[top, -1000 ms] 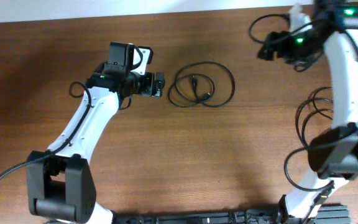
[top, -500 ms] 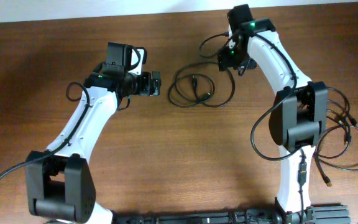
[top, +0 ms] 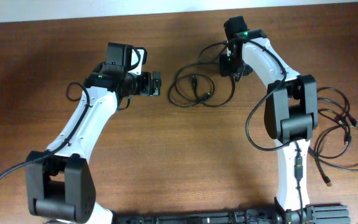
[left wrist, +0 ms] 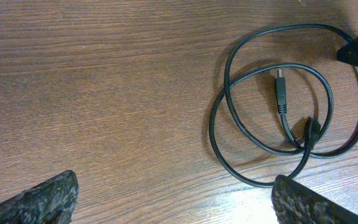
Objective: Untangle cables
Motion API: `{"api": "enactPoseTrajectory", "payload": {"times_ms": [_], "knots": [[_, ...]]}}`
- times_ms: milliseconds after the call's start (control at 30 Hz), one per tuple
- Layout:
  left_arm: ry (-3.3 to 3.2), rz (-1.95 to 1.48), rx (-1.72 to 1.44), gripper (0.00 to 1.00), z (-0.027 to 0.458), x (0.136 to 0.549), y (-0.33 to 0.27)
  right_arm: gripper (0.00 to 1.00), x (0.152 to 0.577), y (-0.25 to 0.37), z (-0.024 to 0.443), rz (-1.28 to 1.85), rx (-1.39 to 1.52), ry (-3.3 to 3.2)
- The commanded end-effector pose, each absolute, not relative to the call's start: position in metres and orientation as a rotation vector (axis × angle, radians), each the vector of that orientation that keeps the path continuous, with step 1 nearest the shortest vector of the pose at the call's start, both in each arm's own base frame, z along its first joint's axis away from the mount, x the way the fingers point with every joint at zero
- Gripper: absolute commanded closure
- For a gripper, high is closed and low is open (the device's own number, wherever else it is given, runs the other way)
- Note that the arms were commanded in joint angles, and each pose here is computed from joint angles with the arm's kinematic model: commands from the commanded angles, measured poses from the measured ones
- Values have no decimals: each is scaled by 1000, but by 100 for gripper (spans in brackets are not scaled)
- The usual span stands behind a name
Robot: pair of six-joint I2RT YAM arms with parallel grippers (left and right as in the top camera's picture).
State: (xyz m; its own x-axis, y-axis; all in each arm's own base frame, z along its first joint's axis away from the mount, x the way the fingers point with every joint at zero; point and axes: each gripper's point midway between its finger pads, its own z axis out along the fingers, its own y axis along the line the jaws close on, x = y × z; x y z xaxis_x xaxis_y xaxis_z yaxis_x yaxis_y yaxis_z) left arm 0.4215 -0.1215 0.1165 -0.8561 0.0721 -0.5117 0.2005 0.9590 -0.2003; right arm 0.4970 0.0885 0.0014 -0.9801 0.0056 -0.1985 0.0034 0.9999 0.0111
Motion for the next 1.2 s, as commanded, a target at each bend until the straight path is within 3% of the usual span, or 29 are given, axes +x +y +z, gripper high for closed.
{"api": "enactPoseTrajectory", "payload": {"times_ms": [0,67,233,300,467,600,767,1033,1167], "knots": [[2595,-325,175,0,115,423,-119,78,477,87,-16,-11,16,3020],[2595,-325,175,1,115,423,-119,96,484,88,4,-1,19,2988],[2596,-325,175,1,115,423,-119,96,516,93,131,55,24,2779],[2600,-324,174,0,114,422,-119,96,520,94,219,96,26,2621],[2599,-331,176,1,115,422,-120,96,477,101,360,251,-14,2372],[2463,-650,291,1,140,429,-163,96,443,127,364,469,-101,2435],[2065,-1143,561,1,218,426,-226,96,430,139,361,572,-143,2475],[2064,-1172,548,1,221,423,-237,96,413,175,377,865,-292,2422],[2181,-1026,436,1,198,433,-221,96,409,180,381,912,-316,2408]]}}
